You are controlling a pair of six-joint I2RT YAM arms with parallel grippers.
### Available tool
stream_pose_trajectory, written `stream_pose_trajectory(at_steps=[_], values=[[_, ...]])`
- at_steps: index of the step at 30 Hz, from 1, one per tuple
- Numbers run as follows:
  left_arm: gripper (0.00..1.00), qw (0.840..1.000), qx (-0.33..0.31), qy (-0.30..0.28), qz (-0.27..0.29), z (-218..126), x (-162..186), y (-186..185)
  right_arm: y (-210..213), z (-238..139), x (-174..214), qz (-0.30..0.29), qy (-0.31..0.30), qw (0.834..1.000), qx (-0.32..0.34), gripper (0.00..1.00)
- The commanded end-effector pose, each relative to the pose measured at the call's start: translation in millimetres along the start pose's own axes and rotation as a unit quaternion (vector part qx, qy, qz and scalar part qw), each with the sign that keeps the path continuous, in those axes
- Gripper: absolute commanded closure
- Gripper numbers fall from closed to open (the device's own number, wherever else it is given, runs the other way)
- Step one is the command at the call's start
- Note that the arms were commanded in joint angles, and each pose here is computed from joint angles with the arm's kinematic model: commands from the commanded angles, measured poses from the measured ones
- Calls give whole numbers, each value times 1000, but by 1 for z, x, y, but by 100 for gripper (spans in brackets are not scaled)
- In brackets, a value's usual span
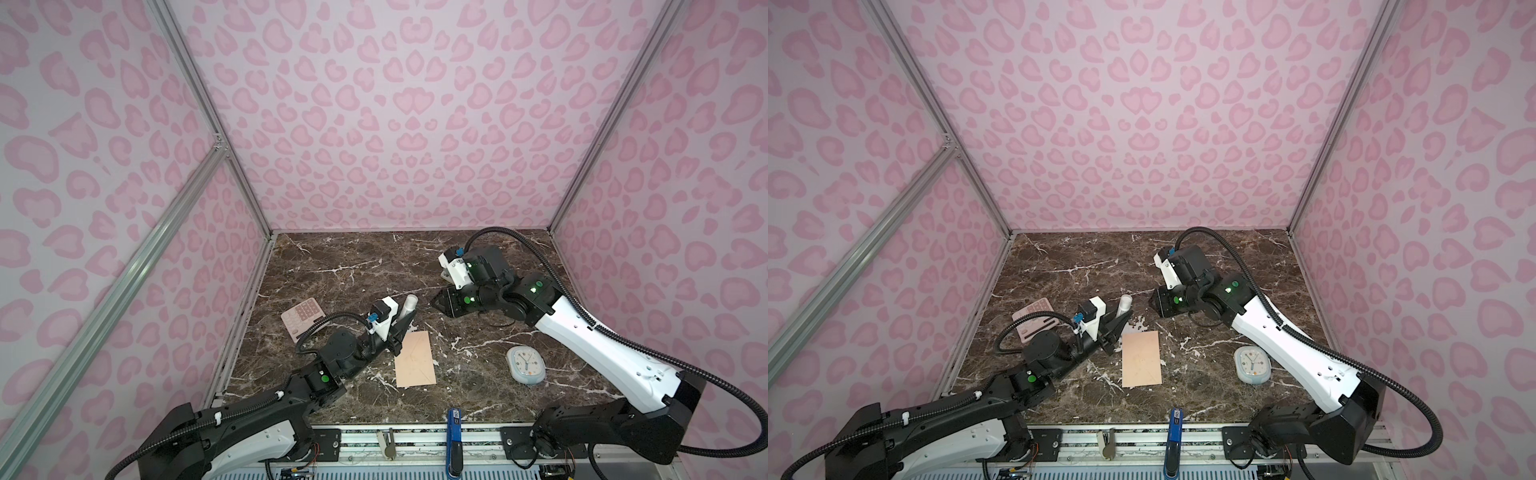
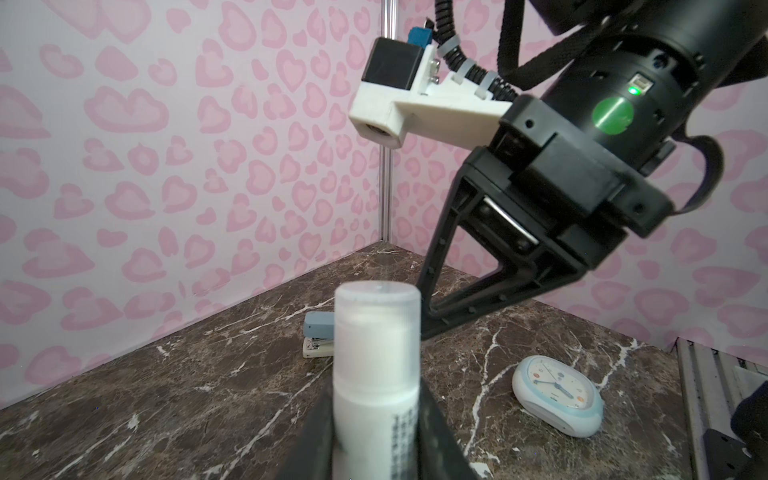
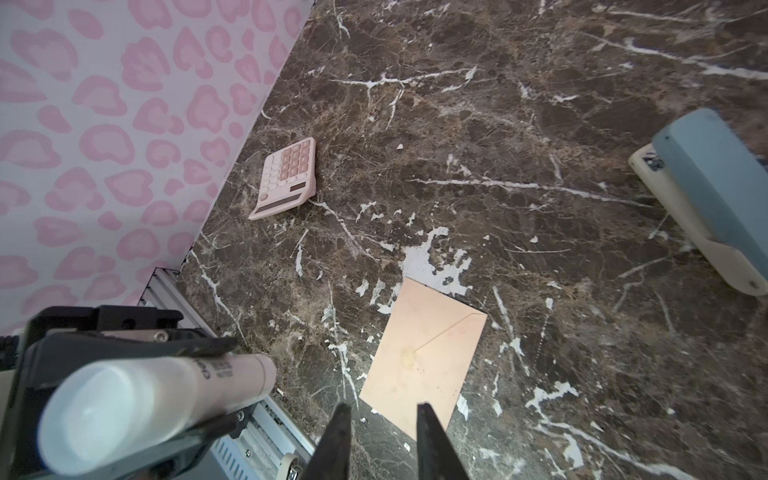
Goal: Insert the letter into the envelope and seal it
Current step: 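Open the right gripper and draw it back while the left gripper lowers the glue stick, then lower the capped glue stick beside the envelope and open the left gripper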
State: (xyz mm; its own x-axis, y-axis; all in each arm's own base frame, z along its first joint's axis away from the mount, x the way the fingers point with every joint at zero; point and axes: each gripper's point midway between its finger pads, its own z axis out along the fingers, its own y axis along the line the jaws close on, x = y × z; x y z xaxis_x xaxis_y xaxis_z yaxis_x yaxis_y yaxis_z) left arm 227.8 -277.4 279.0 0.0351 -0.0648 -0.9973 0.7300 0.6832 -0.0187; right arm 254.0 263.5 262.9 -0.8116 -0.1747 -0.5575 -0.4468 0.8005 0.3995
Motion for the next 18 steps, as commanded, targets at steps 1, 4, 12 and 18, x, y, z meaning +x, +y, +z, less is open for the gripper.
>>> stream_pose_trajectory(at_steps=[1, 4, 12, 18], values=[[96, 999, -44, 28, -8, 2, 5, 15, -12, 2, -1, -7, -11, 1000, 24, 70], [96, 996, -72, 55, -17, 0, 16, 25, -19, 5, -1, -11, -28, 999, 28, 70], [96, 983, -138, 115, -48, -21, 51, 50, -28, 8, 1, -45, -111, 993, 12, 70], [96, 974, -162, 142, -68, -37, 74, 60, -42, 20, 15, -58, -132, 989, 20, 67]])
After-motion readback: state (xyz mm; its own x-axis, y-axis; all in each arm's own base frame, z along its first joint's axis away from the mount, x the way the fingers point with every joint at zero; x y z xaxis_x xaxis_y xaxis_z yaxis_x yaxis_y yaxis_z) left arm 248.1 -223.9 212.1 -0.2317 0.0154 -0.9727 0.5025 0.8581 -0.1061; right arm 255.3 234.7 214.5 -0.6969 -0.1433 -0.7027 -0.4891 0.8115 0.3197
